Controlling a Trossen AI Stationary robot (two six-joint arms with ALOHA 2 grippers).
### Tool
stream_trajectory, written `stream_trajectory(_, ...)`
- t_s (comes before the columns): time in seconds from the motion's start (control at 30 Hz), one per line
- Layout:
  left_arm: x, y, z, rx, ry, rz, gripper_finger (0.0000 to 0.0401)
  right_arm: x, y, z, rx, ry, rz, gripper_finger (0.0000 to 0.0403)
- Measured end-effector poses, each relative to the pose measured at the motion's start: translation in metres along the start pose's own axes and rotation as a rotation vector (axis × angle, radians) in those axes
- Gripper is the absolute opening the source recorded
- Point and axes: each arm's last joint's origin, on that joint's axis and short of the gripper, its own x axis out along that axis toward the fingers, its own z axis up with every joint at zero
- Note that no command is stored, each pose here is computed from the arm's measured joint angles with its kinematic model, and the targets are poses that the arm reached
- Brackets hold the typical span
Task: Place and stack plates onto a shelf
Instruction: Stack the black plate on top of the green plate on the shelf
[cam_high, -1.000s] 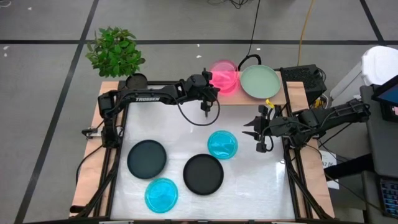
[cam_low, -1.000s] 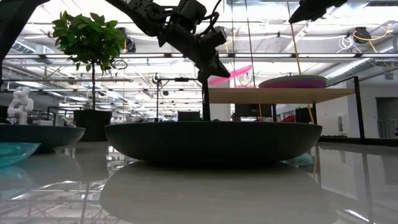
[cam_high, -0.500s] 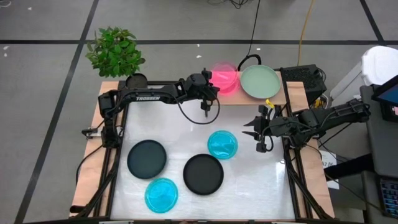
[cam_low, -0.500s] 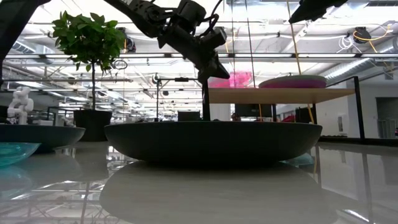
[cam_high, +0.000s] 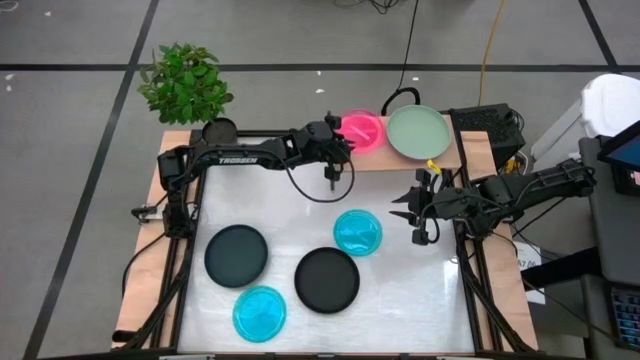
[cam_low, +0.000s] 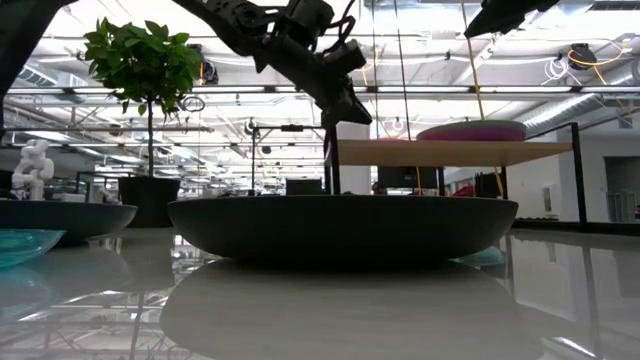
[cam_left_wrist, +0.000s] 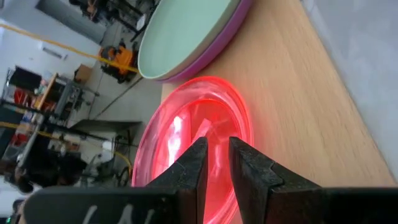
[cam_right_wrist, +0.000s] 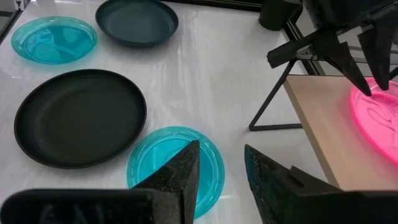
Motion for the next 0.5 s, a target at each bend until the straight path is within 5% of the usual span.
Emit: stream_trajectory(0.5, -0.125, -0.014, 0.078, -0.157, -0.052, -0.151, 0.0072, 0.0, 0.0, 0.0, 0.067, 0.0, 0.0, 0.0112)
